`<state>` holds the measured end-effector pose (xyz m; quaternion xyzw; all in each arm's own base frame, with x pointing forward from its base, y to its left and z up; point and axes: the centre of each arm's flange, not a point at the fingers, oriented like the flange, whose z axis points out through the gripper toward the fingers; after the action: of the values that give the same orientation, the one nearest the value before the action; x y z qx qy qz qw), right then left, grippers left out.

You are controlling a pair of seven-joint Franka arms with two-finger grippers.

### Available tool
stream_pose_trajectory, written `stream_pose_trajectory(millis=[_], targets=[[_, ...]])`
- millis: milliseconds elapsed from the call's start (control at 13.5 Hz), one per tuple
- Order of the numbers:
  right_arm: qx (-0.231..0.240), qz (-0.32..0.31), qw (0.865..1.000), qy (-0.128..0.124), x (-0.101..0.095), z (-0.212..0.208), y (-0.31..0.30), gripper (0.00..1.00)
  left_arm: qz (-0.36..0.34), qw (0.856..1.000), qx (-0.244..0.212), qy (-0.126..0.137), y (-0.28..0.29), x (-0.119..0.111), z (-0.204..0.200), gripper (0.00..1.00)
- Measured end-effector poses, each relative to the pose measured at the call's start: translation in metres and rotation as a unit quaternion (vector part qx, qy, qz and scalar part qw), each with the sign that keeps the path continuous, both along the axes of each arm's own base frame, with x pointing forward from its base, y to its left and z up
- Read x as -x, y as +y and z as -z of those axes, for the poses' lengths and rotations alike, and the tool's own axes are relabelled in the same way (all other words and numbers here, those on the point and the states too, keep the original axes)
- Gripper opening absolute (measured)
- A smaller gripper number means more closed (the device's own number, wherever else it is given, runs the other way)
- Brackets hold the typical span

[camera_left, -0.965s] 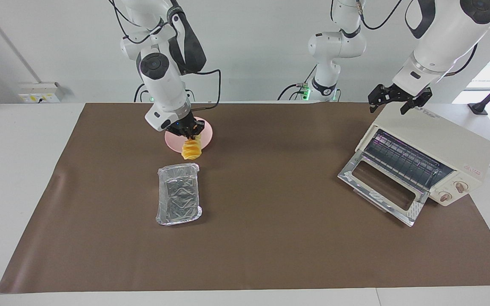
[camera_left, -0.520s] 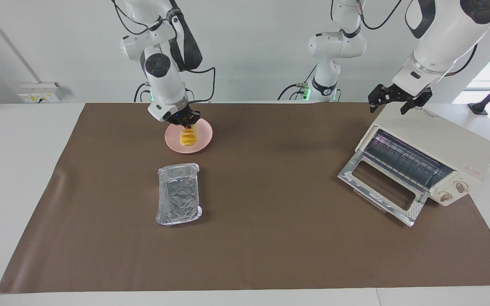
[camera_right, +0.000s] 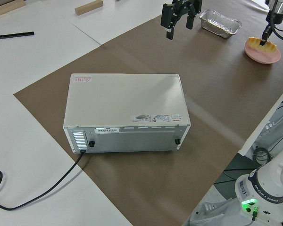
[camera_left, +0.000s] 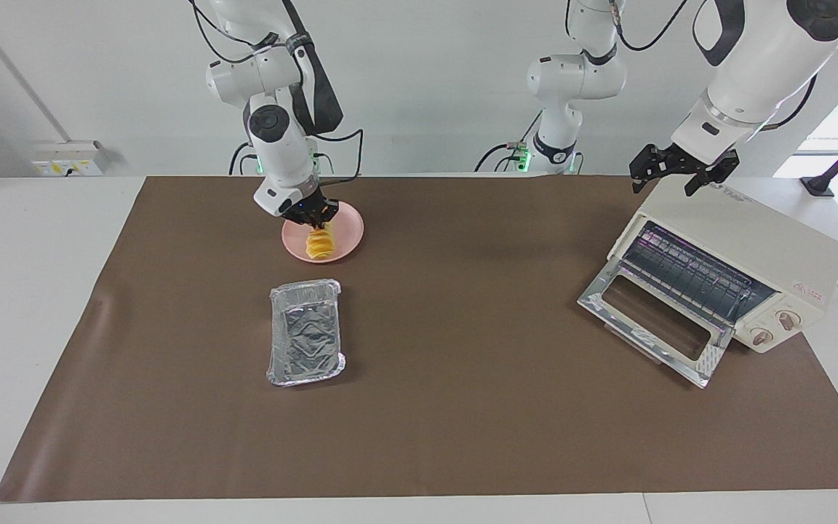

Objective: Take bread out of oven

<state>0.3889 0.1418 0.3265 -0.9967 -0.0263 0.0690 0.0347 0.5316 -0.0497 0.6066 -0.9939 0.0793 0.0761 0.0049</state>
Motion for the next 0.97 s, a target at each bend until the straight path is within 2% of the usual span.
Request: stream_pose_trajectory(millis=[223,297,594,817,965], targets=[[0.002,-0.001,1.0,0.005,0.004,0.008,-0.001,0.1,0.0,1.0,0.0,0.0,0.0,0.0,0.0,1.0],[0.003,-0.001,1.0,0.006,0.004,0.008,-0.001,0.17,0.0,1.0,0.0,0.0,0.0,0.0,0.0,1.0],[0.0,-0.001,1.0,-0.001,-0.003,-0.001,0.001,0.61,0.0,1.0,0.0,0.0,0.0,0.0,0.0,1.0],[-0.005,0.002,1.0,0.014,-0.032,-0.061,0.002,0.96,0.0,1.0,0.0,0.0,0.0,0.0,0.0,1.0],[-0.012,0.021,1.0,0.008,-0.057,-0.123,-0.018,1.0,0.0,1.0,0.0,0.0,0.0,0.0,0.0,1.0]])
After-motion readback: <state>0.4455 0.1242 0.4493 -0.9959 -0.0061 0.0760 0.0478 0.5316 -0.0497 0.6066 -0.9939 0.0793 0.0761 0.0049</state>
